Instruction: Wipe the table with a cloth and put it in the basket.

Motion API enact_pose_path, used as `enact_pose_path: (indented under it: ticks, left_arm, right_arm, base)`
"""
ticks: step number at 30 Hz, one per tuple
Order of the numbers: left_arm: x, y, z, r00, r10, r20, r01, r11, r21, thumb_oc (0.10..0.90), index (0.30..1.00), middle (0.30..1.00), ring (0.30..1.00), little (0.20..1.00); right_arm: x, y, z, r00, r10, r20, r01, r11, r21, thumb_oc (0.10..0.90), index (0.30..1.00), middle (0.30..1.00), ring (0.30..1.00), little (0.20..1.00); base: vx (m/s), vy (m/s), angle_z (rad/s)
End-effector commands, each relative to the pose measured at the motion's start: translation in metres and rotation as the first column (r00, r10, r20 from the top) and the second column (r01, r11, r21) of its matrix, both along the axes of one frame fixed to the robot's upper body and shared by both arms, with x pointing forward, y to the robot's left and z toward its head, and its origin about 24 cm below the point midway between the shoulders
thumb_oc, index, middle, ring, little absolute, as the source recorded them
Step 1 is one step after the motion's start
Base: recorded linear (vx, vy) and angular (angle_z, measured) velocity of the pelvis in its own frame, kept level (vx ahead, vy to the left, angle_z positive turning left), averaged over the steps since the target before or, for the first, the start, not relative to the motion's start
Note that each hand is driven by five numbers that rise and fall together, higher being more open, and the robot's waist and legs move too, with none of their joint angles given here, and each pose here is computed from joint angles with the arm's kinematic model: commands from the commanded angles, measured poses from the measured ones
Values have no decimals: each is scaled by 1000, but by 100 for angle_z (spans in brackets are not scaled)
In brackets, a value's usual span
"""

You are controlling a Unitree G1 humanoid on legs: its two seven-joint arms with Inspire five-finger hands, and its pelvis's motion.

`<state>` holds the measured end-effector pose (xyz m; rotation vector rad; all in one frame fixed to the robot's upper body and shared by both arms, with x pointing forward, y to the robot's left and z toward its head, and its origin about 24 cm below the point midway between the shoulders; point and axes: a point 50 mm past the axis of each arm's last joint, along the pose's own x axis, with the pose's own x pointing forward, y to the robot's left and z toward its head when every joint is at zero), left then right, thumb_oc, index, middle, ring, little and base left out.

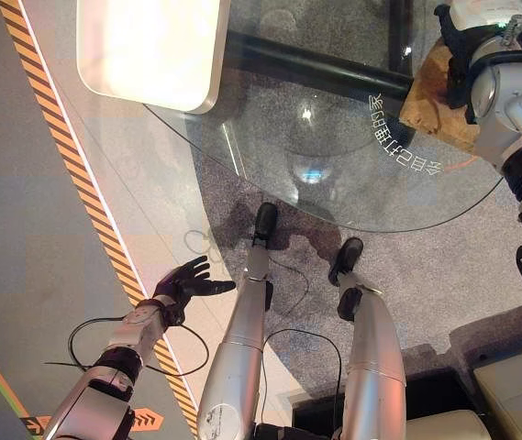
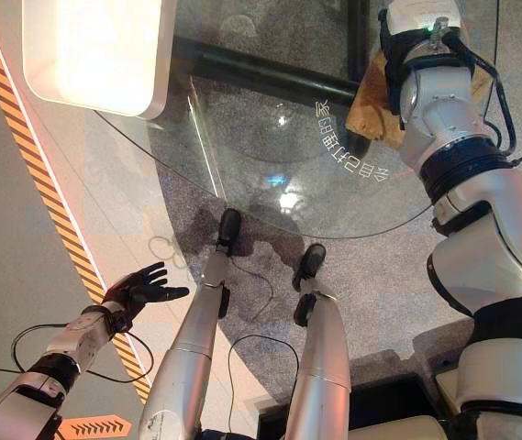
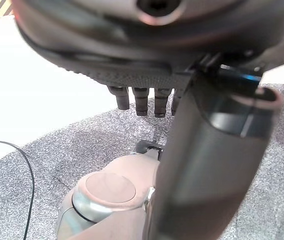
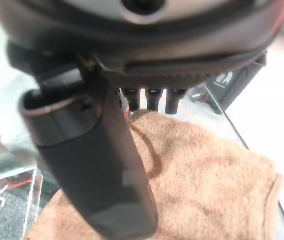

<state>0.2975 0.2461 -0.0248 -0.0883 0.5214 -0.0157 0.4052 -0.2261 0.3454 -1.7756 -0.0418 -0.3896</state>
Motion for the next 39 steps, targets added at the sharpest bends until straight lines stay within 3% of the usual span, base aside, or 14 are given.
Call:
enact_pose_path:
  ticks: [1, 39]
  left_arm:
    - [-25, 25, -16, 996, 52, -71, -51, 998, 26, 800, 900, 900, 900, 900]
    - [-27, 31, -14, 996, 54, -68, -51, 998, 37, 800, 900, 900, 900, 900]
  right_arm:
    - [-5, 4, 18, 1000, -7, 19, 8, 995, -98, 100, 300, 300, 300, 200]
    - [-5, -7, 11, 994, -56, -96, 47, 994, -95, 100, 300, 300, 300, 200]
  base:
    - [0, 0, 0]
    - [0, 0, 0]
